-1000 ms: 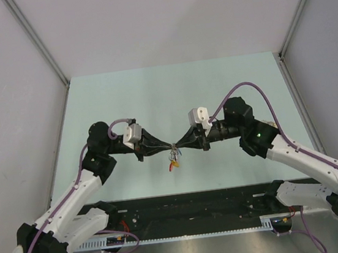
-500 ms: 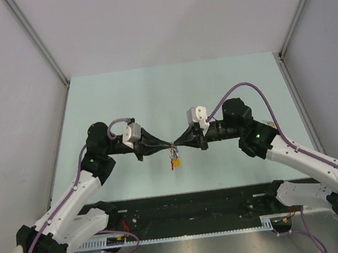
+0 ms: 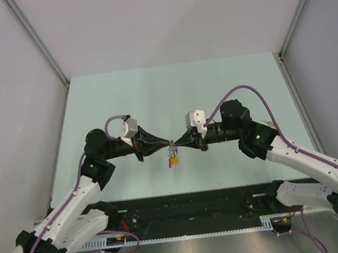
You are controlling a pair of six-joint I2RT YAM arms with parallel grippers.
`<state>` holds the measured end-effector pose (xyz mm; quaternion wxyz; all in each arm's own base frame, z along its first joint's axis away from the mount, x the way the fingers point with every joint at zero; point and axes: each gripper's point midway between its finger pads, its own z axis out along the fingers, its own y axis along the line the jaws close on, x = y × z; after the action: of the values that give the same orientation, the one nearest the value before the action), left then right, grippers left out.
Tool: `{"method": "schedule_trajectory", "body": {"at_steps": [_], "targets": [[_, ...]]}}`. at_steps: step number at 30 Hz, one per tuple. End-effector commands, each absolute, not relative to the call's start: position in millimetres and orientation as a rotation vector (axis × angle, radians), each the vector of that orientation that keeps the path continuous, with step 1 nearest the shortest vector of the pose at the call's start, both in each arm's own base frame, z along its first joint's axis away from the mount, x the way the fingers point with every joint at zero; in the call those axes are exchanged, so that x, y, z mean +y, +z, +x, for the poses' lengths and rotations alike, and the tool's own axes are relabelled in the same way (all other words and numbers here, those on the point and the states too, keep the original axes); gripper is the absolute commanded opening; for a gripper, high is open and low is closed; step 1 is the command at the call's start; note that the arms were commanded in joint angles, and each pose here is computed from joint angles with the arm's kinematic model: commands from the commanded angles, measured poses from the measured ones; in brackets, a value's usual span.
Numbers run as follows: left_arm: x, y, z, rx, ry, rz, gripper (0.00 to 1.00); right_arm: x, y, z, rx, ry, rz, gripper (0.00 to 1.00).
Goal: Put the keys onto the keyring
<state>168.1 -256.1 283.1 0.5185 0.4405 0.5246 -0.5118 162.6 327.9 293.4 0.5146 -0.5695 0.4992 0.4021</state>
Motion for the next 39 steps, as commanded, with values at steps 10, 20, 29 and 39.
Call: {"method": "schedule_trajectory", "body": {"at_steps": [10, 20, 29, 39], "targets": [[-251.2, 307.8, 162.2, 1.209, -1.247, 0.954, 0.0, 326.0, 315.1, 167.9, 1.152, 0.924, -1.308, 0.0], [-254.0, 301.3, 156.4, 1.149, -1.264, 1.018, 0.0, 318.5, 338.8, 154.4, 1.065, 1.002, -1.276, 0.0], [-254.3, 307.2, 153.1, 1.095, -1.267, 1.026, 0.0, 319.5, 334.2, 158.0, 1.087, 1.013, -1.269, 0.0], [-253.3, 308.3, 150.5, 1.075, -1.265, 1.034, 0.0, 321.0, 331.7, 159.9, 1.099, 1.035, -1.266, 0.0]]}}
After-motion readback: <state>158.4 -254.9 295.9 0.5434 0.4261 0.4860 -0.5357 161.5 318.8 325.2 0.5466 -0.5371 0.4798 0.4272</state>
